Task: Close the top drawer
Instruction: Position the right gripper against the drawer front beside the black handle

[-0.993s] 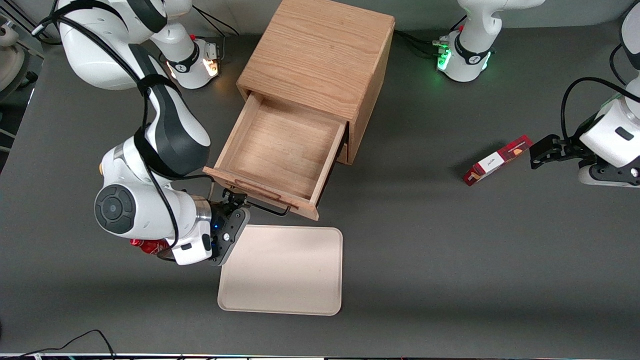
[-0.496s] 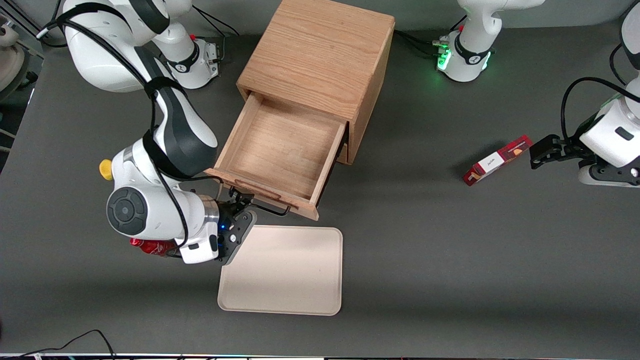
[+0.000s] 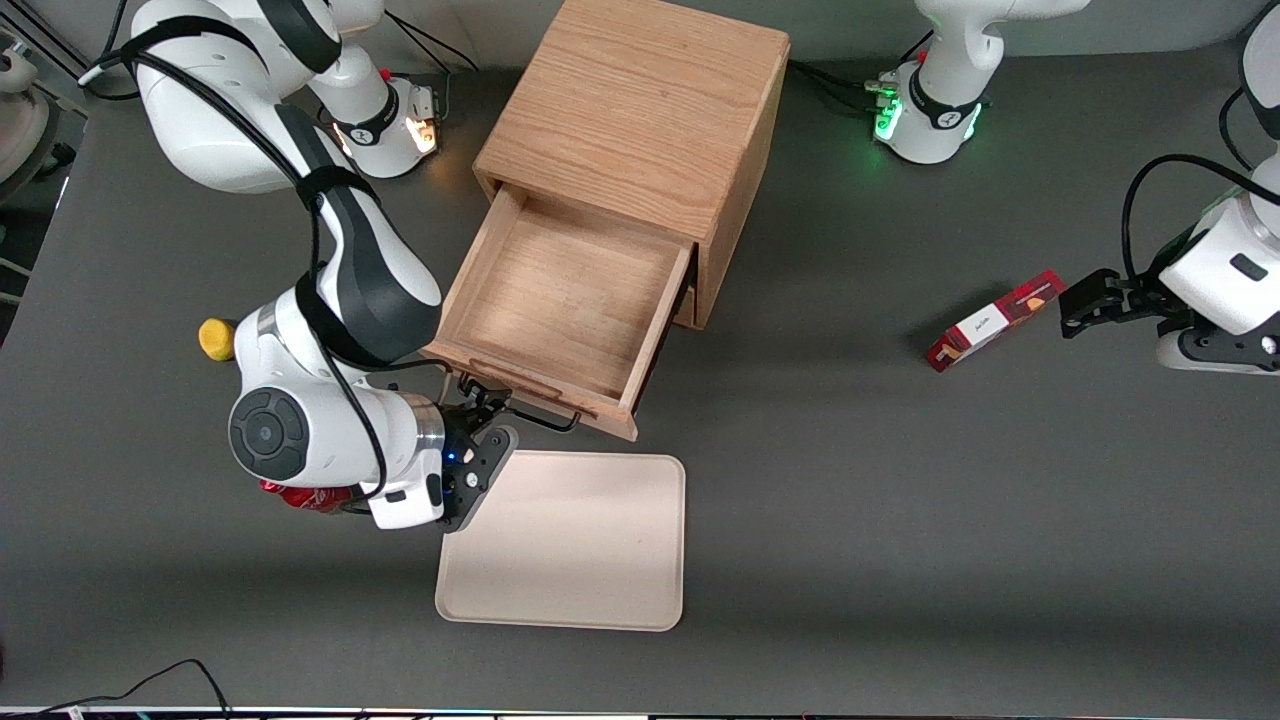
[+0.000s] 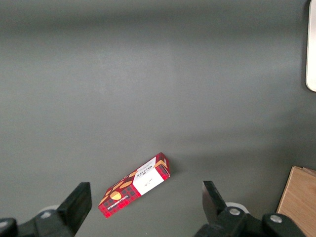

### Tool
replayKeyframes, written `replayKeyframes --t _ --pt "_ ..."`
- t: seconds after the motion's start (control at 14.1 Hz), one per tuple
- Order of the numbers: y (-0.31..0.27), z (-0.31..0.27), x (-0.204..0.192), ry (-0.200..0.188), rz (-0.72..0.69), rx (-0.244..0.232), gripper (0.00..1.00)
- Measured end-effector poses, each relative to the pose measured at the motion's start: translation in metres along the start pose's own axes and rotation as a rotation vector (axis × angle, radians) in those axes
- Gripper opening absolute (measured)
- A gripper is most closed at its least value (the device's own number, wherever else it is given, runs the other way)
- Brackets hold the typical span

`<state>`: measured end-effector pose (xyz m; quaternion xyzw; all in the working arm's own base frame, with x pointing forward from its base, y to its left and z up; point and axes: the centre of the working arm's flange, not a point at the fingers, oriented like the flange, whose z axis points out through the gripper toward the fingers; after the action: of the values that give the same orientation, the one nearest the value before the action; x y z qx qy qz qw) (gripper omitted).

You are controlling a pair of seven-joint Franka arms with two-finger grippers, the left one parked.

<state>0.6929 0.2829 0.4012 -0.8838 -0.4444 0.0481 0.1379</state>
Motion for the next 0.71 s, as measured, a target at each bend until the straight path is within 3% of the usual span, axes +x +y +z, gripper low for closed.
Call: replayKeyframes --t 0.28,0.71 --pt "-0.004 0.019 -0.001 -0.008 0.020 0.083 1.00" --pt "0.001 0.032 -0.007 -0.029 0.032 0.103 1.00"
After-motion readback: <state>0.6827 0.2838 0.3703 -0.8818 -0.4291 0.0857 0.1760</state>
